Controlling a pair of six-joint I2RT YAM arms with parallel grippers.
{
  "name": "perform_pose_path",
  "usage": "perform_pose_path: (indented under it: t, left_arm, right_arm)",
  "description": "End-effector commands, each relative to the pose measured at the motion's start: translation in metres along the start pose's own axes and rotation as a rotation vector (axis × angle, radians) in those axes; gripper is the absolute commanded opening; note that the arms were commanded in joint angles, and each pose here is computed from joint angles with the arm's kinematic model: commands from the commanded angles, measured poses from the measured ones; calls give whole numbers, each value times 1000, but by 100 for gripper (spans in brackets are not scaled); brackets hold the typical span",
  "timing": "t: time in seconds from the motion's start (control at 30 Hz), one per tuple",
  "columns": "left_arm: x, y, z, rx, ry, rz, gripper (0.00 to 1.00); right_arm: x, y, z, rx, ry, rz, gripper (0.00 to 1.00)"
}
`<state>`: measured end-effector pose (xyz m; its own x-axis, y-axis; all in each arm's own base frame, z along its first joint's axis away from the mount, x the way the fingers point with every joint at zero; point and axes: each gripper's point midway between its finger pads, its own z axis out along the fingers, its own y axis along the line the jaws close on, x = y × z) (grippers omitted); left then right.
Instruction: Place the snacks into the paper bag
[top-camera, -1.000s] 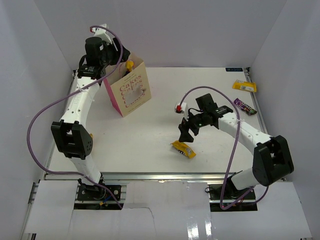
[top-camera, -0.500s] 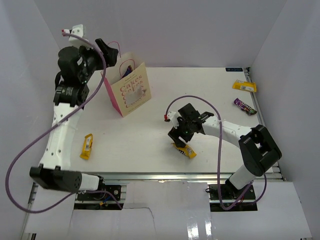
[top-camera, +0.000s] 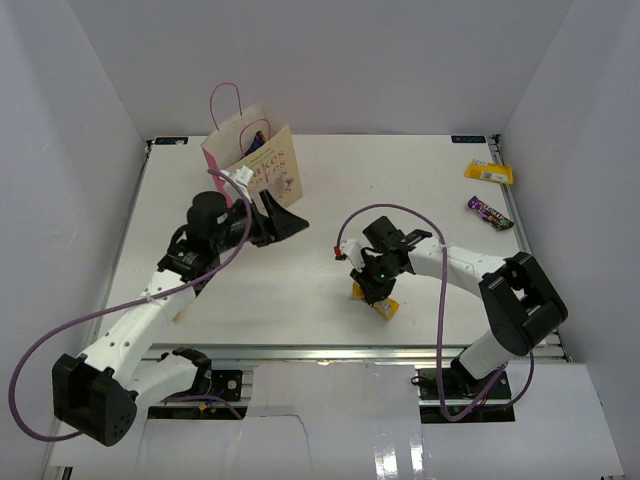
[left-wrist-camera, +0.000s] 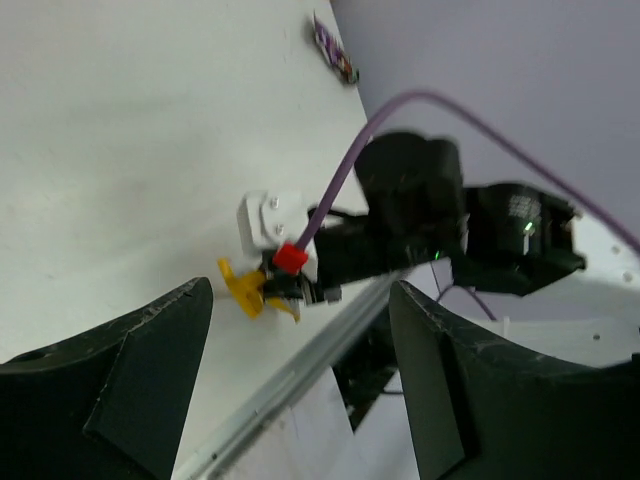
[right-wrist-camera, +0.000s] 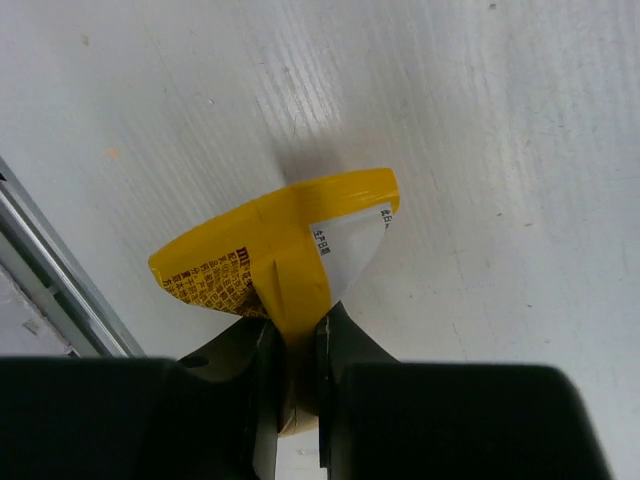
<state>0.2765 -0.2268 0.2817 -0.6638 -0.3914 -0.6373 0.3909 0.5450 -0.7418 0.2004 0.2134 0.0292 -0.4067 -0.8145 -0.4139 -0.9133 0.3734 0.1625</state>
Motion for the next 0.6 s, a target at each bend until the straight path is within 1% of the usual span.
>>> perform_pose_path:
  t: [0.0,0.1,0.13,0.2,0.3,0.33,0.37,0.57]
  left_arm:
    - [17,-31,14,98,11,-59,81]
    - [42,-25,35,86,64,-129,81]
    - [47,-22,40,73,73,-159,82]
    - [58,-22,53,80,102,-172,82]
    - [66,-26,65,84,138,-177,82]
    - [73,-21,73,70,166,-184,82]
    - [74,-27,77,81,177,-182,82]
    - [93,-19,100,48,238,-201,81]
  right_arm:
    - [-39,-4,-36,-21,-174,-59,8]
    - [-62,-10,-63,-31,-297,-106,8]
    - [-69,-10,-70,-33,-327,-123,8]
    - [-77,-7,-78,-44,-372,-146,8]
    - [-84,0,-84,-79,-408,-159,8]
    - [-87,2,-85,-85,-419,-165,8]
    - [-91,2,-88,-86,-433,-167,8]
    - [-104,2,-99,-84,-466,-174,9]
